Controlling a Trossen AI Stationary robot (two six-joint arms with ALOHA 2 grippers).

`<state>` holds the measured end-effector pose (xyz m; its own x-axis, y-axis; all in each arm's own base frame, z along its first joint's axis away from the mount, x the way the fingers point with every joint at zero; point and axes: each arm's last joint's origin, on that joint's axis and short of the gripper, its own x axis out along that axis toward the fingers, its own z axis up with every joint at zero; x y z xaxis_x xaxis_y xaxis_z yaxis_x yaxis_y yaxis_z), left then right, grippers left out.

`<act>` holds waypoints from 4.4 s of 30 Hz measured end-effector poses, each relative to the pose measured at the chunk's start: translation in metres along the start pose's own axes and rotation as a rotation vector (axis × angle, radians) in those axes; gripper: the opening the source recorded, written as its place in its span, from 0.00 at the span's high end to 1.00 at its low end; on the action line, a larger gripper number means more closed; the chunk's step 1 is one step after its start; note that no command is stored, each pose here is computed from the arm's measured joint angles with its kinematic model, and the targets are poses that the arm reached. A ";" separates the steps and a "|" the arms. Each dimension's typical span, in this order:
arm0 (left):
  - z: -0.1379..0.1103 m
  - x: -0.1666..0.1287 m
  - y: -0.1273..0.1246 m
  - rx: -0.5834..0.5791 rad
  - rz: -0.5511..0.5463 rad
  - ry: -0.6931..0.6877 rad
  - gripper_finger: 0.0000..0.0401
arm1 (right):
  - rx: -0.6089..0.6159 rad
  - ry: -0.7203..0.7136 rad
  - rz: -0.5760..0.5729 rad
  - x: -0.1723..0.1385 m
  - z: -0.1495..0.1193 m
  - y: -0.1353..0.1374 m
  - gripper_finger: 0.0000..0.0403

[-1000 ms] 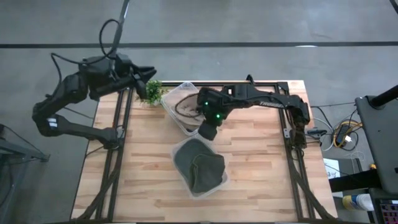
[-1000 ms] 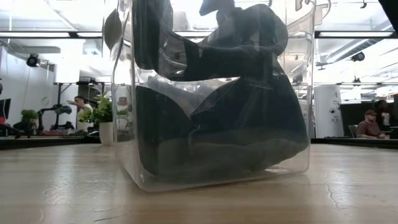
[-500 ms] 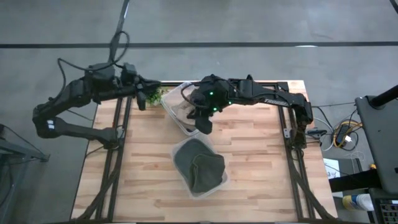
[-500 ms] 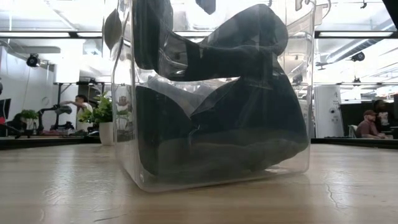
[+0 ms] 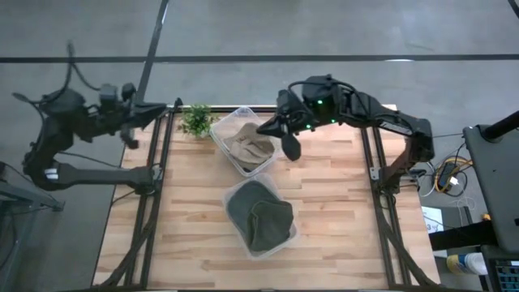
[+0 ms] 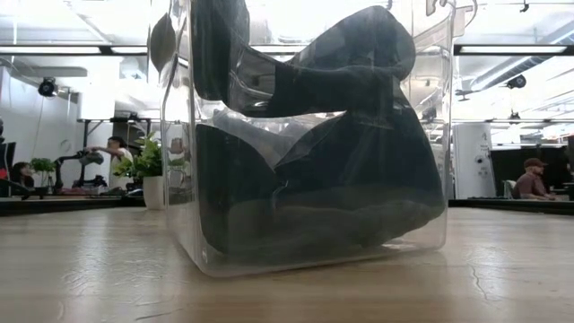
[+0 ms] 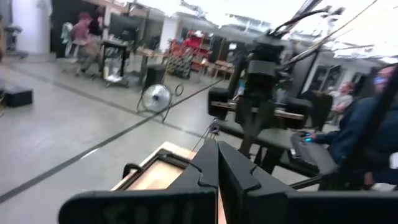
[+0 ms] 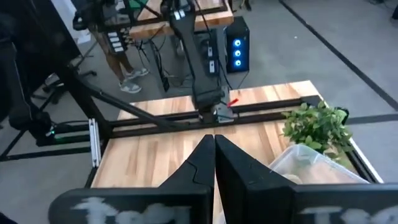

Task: Pick & Place hat
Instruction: Return to Home Position

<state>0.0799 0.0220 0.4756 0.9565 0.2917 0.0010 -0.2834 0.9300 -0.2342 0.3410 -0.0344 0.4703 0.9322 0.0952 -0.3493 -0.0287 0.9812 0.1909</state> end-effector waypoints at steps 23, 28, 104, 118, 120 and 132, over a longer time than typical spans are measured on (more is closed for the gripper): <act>-0.110 0.024 0.027 0.066 0.080 0.111 1.00 | 0.115 0.075 -0.321 -0.054 -0.145 -0.015 0.98; -0.118 0.014 0.028 0.111 0.013 0.110 1.00 | 0.042 -0.076 -0.231 -0.068 -0.172 -0.014 0.98; -0.298 0.013 0.063 0.165 -0.267 -0.017 1.00 | -0.273 -0.338 -0.062 -0.090 -0.360 -0.030 0.98; -0.298 0.013 0.064 0.068 -0.248 -0.001 1.00 | -0.106 -0.326 -0.039 -0.089 -0.362 -0.030 0.98; -0.298 0.013 0.064 0.053 -0.248 0.001 1.00 | -0.097 -0.326 -0.038 -0.089 -0.362 -0.030 0.98; -0.299 0.013 0.064 0.049 -0.248 0.003 1.00 | -0.110 -0.327 -0.041 -0.089 -0.362 -0.030 0.98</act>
<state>0.0950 0.0187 0.1704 0.9973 0.0531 0.0499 -0.0433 0.9828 -0.1796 0.1281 -0.0120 0.1637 0.9991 0.0142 -0.0391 -0.0112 0.9970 0.0769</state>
